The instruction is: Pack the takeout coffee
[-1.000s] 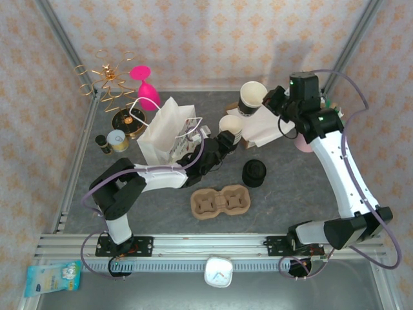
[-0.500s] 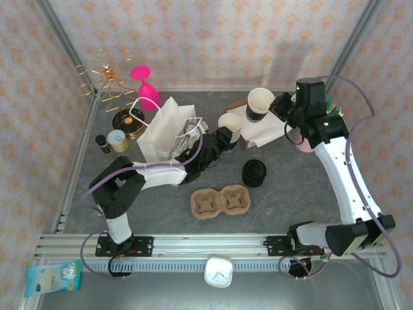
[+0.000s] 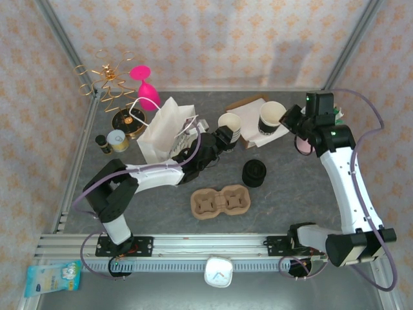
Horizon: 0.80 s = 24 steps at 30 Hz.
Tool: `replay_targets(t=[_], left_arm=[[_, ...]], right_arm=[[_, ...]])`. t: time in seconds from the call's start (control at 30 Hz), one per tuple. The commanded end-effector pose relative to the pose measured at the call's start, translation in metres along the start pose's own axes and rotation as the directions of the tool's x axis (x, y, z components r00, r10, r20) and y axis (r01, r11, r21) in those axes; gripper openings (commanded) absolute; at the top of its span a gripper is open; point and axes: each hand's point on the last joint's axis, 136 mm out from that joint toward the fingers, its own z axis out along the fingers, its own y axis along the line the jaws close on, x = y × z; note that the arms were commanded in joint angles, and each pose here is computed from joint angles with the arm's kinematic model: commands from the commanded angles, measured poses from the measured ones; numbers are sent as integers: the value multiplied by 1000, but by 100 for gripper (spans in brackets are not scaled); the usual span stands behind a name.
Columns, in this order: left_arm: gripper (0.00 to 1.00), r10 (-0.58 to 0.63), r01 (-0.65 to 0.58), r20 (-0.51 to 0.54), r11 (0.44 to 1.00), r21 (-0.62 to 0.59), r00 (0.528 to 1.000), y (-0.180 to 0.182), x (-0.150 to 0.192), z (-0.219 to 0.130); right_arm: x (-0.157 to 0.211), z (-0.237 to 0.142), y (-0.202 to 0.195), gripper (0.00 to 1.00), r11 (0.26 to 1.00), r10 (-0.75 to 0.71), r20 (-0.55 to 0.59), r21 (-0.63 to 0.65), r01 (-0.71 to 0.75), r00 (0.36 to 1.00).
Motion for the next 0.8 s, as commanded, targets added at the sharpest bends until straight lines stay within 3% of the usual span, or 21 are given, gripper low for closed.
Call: replay_targets(t=[0.0, 0.17, 0.37, 0.6, 0.77], left_arm=[[47, 44, -45, -44, 998, -31, 998, 2, 6, -16], [47, 72, -76, -70, 995, -64, 995, 10, 5, -36], [46, 150, -158, -102, 985, -73, 983, 1, 3, -56], [45, 219, -228, -111, 970, -79, 969, -11, -2, -70], [43, 216, -225, -114, 971, -77, 970, -11, -2, -72]], right_arm=[[17, -10, -2, 0, 998, -45, -45, -35, 44, 998], [52, 1, -9, 0, 994, -98, -156, -61, 89, 983], [94, 8, 13, 0, 977, -181, -232, -152, 148, 956], [140, 26, 33, 0, 955, -238, -291, -243, 169, 927], [153, 41, 41, 0, 944, -244, -290, -289, 159, 925]])
